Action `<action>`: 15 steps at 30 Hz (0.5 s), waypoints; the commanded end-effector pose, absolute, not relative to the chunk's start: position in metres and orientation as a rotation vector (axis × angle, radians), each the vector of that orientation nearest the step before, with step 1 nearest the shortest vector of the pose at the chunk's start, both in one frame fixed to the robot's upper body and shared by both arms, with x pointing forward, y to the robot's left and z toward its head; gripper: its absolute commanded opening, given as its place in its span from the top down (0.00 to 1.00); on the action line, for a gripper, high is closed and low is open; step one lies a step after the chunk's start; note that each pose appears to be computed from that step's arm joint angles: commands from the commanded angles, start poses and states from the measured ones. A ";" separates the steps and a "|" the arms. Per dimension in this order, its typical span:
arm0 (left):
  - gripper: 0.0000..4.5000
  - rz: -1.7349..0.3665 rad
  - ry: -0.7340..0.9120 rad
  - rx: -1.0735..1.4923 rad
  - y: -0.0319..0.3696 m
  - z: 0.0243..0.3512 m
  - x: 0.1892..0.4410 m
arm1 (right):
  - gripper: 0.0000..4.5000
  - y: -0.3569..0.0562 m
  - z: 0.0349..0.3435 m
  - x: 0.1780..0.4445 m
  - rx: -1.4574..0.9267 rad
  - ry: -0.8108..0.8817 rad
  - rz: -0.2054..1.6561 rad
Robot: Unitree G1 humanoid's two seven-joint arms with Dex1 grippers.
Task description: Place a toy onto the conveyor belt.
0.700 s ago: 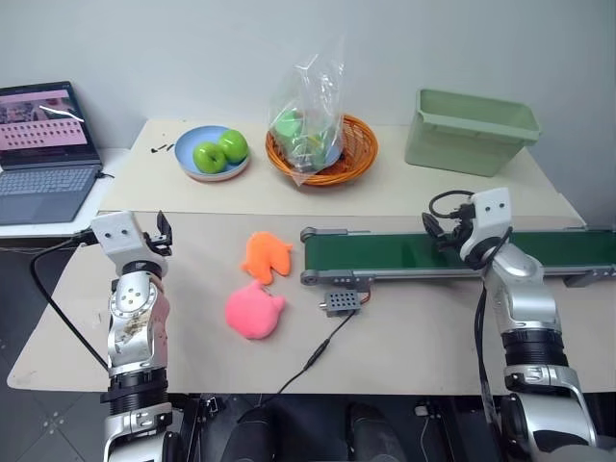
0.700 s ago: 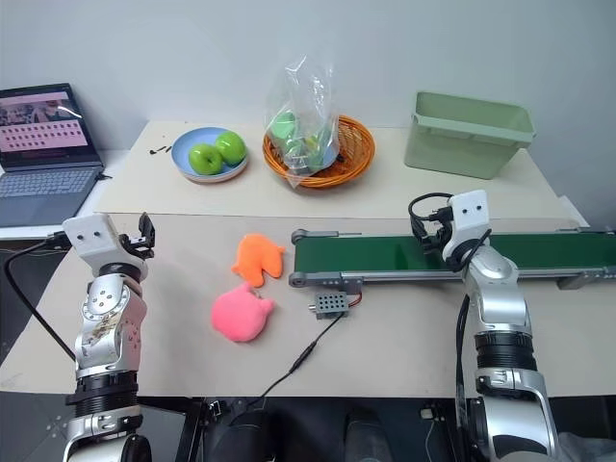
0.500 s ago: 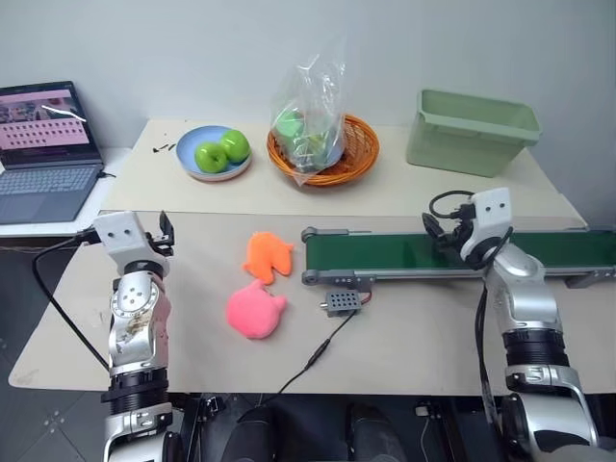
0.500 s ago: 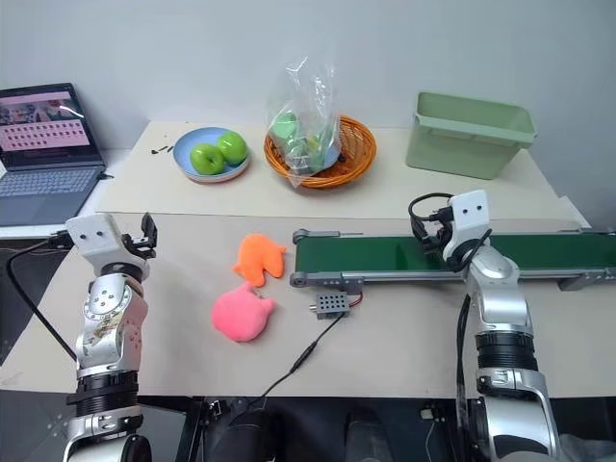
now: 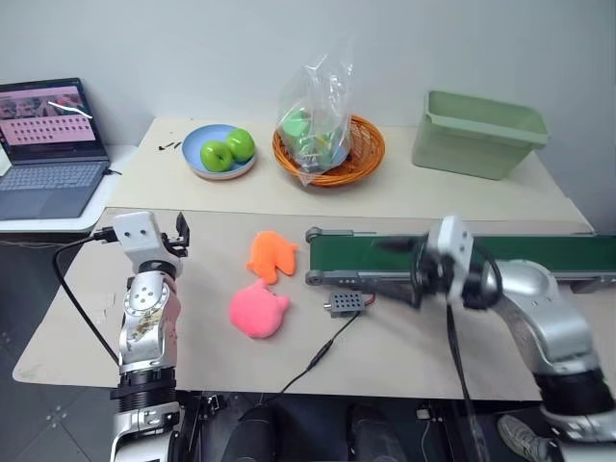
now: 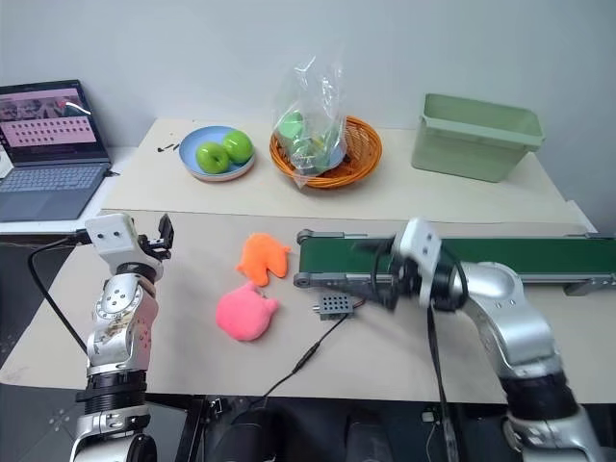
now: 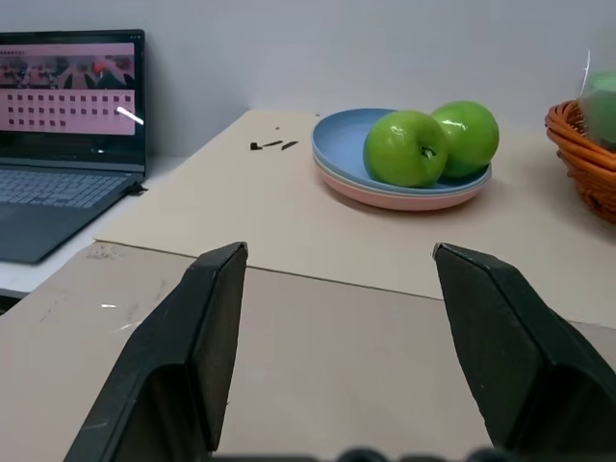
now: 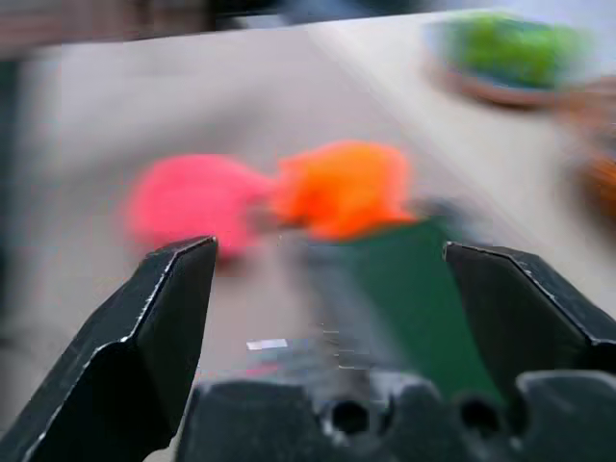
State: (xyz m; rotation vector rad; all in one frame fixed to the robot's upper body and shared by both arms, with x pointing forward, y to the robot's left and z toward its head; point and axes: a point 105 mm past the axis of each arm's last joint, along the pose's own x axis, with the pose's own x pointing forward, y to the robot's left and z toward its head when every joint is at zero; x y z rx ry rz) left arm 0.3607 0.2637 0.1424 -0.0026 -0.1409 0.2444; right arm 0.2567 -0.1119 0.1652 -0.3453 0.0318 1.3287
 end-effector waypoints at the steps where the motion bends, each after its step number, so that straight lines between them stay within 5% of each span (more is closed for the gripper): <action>1: 0.27 0.220 -0.161 -0.034 0.265 0.148 0.355 | 0.00 -0.106 0.173 0.252 -0.361 0.008 1.366; 9: 0.27 -0.029 0.093 -0.740 0.259 0.089 0.293 | 0.00 -0.118 0.163 0.264 -0.375 0.034 1.291; 15: 0.27 -0.237 0.227 -1.016 0.225 0.074 0.251 | 0.00 -0.122 0.157 0.265 -0.375 0.043 1.265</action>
